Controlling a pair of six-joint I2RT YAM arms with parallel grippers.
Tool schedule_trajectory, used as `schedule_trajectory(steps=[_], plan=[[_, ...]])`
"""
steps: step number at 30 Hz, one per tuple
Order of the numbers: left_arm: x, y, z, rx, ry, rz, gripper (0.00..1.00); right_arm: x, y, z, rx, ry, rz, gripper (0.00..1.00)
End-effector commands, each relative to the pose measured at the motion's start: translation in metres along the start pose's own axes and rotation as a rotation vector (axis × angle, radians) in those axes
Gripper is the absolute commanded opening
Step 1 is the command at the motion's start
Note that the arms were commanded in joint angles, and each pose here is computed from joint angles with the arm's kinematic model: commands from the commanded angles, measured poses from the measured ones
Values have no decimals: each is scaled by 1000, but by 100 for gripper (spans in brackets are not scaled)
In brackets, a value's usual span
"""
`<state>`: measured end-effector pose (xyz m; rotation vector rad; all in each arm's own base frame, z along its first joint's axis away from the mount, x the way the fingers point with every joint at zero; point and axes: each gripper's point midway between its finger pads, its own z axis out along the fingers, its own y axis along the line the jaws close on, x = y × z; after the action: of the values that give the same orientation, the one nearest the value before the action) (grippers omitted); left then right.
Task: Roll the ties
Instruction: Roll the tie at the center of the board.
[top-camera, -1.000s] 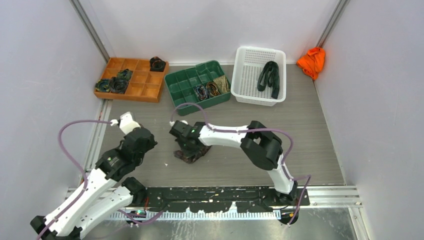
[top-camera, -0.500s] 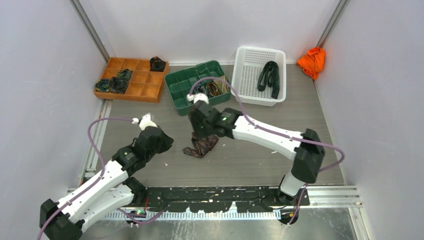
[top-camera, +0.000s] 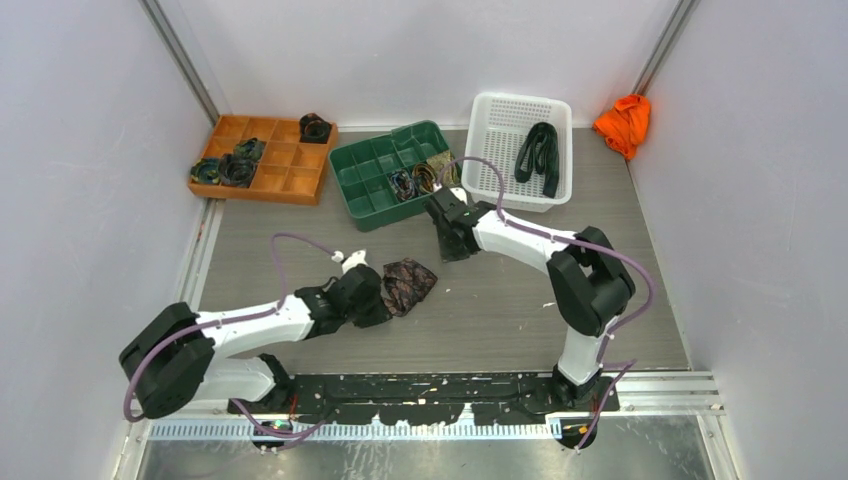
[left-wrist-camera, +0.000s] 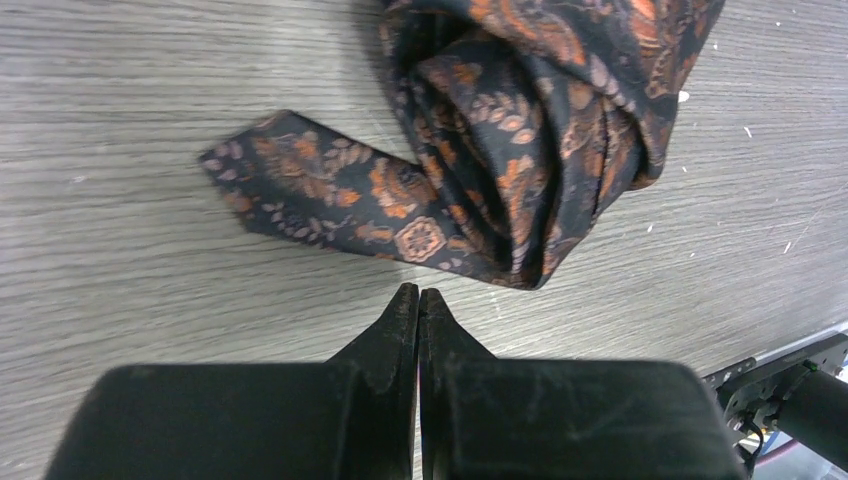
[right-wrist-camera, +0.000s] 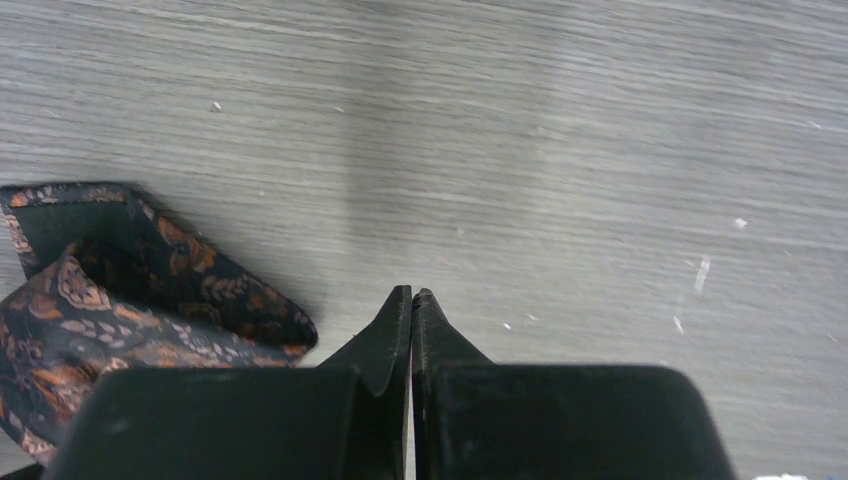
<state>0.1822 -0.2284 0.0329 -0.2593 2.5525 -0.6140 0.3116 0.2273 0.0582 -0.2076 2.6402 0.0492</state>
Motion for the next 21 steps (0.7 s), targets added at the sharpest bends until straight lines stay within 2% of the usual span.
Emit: schedule_trajectory(steps=[1,8,15,21], plan=[[-12,-38,3,87,-33,2,0,-22,29,10,-106,-74,5,1],[-10,-15,20,-26,-42,57,0,-1,58,33,-241,16,6,1],[-7,4,30,-99,-49,95,0,29,80,15,-417,68,53,1],[-2,12,39,-126,-37,109,0,49,97,-13,-476,73,56,1]])
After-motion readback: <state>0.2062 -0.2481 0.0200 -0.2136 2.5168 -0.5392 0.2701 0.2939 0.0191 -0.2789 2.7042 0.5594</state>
